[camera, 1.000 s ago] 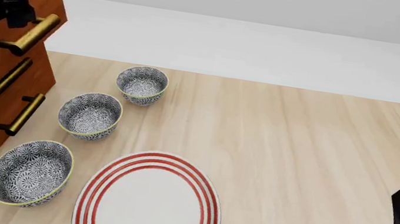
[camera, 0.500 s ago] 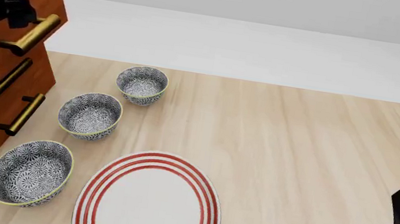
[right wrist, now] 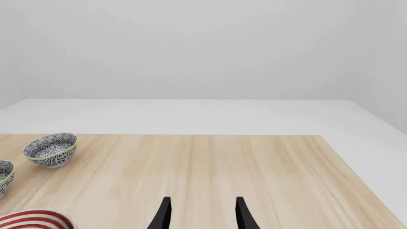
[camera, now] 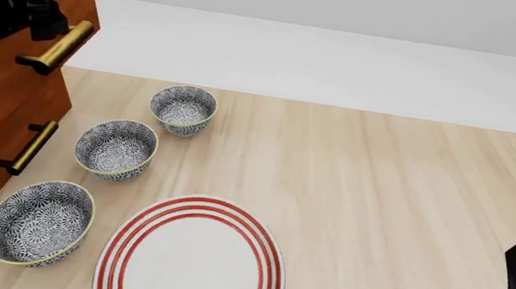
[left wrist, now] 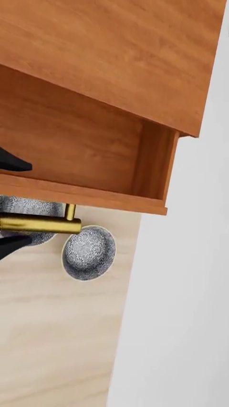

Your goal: Open the top drawer of the cabinet.

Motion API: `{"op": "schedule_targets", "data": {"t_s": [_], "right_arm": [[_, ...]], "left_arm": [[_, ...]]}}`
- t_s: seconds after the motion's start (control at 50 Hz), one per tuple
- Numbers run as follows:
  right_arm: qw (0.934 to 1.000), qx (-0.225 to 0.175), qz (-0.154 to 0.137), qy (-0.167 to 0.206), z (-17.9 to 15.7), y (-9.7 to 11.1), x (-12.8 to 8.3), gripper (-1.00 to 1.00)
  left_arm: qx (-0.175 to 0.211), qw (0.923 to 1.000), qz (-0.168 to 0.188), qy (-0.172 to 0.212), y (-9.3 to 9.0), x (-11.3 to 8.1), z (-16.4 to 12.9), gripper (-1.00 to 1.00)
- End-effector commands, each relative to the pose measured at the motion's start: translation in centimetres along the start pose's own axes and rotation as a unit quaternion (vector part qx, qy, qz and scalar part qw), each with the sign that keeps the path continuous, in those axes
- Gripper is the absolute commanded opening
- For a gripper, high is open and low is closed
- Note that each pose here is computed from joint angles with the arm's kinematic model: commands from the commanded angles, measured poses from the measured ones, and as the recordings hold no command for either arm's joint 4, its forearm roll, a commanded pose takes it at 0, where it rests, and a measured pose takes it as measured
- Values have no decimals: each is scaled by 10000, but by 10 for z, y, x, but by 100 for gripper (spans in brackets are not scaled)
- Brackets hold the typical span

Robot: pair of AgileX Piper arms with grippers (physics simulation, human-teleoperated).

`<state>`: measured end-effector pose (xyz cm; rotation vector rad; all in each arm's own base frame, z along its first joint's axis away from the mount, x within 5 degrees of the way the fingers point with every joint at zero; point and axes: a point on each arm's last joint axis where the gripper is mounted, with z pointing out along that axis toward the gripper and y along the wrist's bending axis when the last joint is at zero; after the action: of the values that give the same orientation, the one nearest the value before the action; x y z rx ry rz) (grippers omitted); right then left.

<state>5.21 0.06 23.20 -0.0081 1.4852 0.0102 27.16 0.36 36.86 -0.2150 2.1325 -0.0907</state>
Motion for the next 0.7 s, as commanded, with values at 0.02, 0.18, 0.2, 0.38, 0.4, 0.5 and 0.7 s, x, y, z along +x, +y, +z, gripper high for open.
{"op": "schedule_targets", "data": {"t_s": [0.02, 0.18, 0.2, 0.38, 0.4, 0.5, 0.7], "right_arm": [[10000, 0, 0, 0, 0, 0, 0, 100], [10000, 0, 0, 0, 0, 0, 0, 100], [10000, 0, 0, 0, 0, 0, 0, 100], [10000, -1, 1, 1, 0, 0, 0, 100], [10000, 0, -1, -1, 0, 0, 0, 100], [10000, 0, -1, 1, 0, 0, 0, 100], [10000, 0, 0, 1, 0, 0, 0, 100]], "left_arm": [[75, 9972, -63, 745, -6, 35, 19, 100], [149, 9968, -64, 784, -11, 39, 15, 100], [149, 9968, -64, 784, -11, 39, 15, 100], [209, 9964, -72, 822, -15, 43, 15, 100], [212, 9962, -104, 844, -16, 44, 15, 100], [231, 9957, -167, 882, -17, 46, 16, 100], [270, 9948, -220, 952, -20, 53, 18, 100]]}}
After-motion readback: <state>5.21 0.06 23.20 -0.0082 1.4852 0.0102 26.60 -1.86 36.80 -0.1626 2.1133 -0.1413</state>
